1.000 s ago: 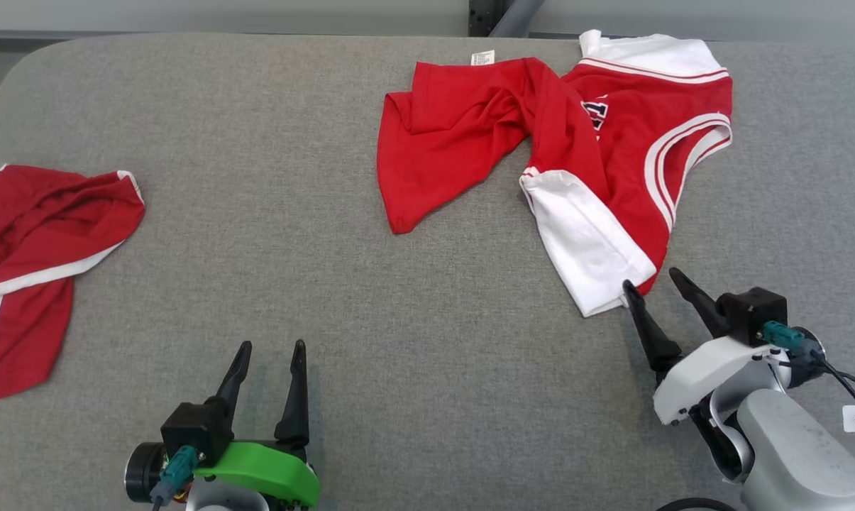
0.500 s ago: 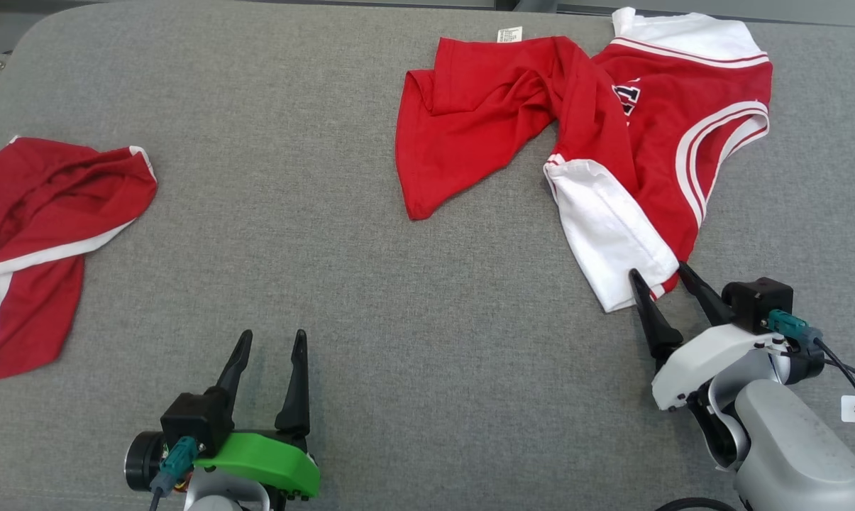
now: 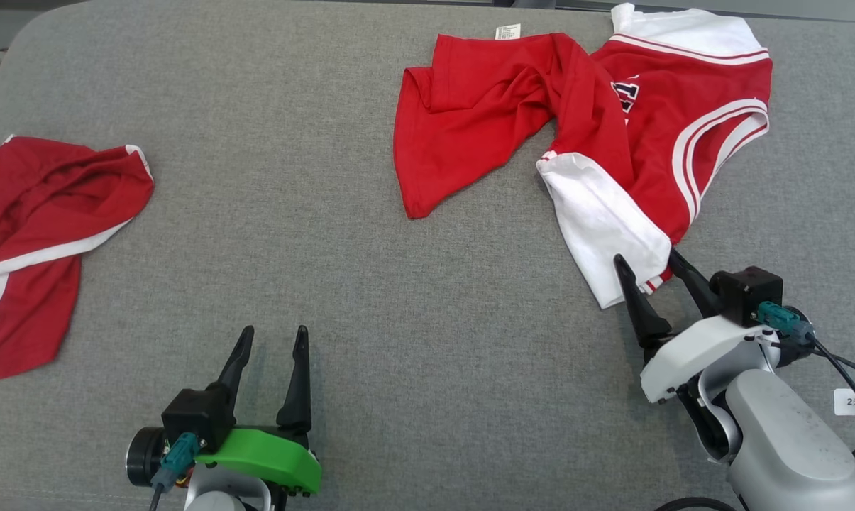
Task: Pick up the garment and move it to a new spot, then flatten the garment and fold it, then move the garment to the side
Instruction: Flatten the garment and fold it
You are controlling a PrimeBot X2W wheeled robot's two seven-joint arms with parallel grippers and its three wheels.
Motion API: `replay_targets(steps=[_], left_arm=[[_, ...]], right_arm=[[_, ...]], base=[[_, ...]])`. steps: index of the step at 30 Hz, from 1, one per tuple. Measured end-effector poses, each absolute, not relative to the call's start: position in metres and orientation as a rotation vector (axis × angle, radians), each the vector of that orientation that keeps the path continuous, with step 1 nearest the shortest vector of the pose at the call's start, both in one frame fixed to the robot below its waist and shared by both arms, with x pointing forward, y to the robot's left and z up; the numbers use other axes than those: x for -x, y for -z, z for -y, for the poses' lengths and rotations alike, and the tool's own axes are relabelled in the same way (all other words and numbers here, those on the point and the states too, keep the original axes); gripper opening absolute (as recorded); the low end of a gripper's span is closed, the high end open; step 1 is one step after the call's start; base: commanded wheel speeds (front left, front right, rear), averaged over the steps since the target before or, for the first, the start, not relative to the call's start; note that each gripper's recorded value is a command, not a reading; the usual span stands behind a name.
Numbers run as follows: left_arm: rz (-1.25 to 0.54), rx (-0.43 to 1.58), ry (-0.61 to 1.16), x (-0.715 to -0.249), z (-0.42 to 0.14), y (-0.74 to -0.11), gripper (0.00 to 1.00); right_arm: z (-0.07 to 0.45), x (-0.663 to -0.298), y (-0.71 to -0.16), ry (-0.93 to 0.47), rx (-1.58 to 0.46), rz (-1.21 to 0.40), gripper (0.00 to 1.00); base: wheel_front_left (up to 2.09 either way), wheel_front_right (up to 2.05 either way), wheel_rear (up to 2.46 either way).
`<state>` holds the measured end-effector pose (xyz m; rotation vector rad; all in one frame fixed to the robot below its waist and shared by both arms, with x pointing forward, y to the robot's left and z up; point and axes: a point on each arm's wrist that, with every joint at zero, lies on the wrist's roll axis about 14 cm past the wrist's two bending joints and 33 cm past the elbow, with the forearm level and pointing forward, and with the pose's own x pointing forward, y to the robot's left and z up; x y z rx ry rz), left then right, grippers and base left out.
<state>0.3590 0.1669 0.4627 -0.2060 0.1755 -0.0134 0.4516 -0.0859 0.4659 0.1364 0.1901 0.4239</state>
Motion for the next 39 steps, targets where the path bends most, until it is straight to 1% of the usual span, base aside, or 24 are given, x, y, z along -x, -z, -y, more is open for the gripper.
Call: replay_targets(steps=[1,10,13,14,15,16,17,18,19,25,29,30,31,33,36,39], left_arm=[[-0.174,0.207,0.014,-0.359,-0.167,-0.463,1.00],[-0.170,0.211,0.016,-0.358,-0.167,-0.465,1.00],[-0.174,0.210,0.014,-0.356,-0.167,-0.464,1.00],[-0.175,0.210,0.014,-0.356,-0.167,-0.464,1.00],[-0.176,0.210,0.013,-0.355,-0.167,-0.463,1.00],[-0.176,0.209,0.012,-0.355,-0.167,-0.463,1.00],[-0.176,0.209,0.009,-0.354,-0.168,-0.463,1.00],[-0.175,0.209,0.007,-0.354,-0.169,-0.464,1.00],[-0.174,0.208,0.005,-0.354,-0.170,-0.464,1.00],[-0.171,0.210,-0.009,-0.349,-0.174,-0.465,1.00],[-0.165,0.210,-0.001,-0.347,-0.171,-0.467,1.00],[-0.163,0.212,0.006,-0.346,-0.170,-0.468,1.00],[-0.152,0.213,0.016,-0.346,-0.167,-0.471,1.00],[-0.140,0.215,0.033,-0.345,-0.162,-0.476,1.00],[-0.123,0.218,0.060,-0.344,-0.155,-0.482,1.00],[-0.109,0.219,0.092,-0.345,-0.145,-0.487,1.00]], right_arm=[[0.085,-0.452,-0.468,-0.425,-0.135,-0.183,1.00],[0.085,-0.449,-0.471,-0.417,-0.145,-0.172,1.00],[0.085,-0.447,-0.466,-0.417,-0.136,-0.190,1.00],[0.085,-0.447,-0.464,-0.420,-0.132,-0.198,0.94],[0.084,-0.447,-0.463,-0.423,-0.128,-0.203,0.84],[0.084,-0.448,-0.462,-0.424,-0.125,-0.205,0.69],[0.083,-0.449,-0.463,-0.425,-0.125,-0.204,0.45],[0.083,-0.451,-0.464,-0.425,-0.126,-0.201,0.17],[0.082,-0.452,-0.465,-0.427,-0.127,-0.196,0.00],[0.073,-0.455,-0.495,-0.467,-0.103,-0.101,0.00],[0.057,-0.444,-0.529,-0.566,-0.022,0.006,0.00],[0.049,-0.437,-0.533,-0.607,0.000,0.020,0.00],[0.036,-0.418,-0.534,-0.687,0.033,0.020,0.00],[0.033,-0.399,-0.526,-0.741,0.060,-0.013,0.00],[0.029,-0.368,-0.506,-0.816,0.078,-0.096,0.00],[0.032,-0.334,-0.478,-0.872,0.082,-0.215,0.00]], base=[[0.00,0.00,0.00],[0.00,0.00,0.00],[0.00,0.00,0.00],[0.00,0.00,0.00],[0.00,0.00,0.00],[0.00,0.00,0.00],[0.00,0.00,0.00],[0.00,0.00,0.00],[0.00,0.00,0.00],[0.00,0.00,0.00],[0.00,0.00,0.00],[0.00,0.00,0.00],[0.00,0.00,0.00],[0.00,0.00,0.00],[0.00,0.00,0.00],[0.00,0.00,0.00]])
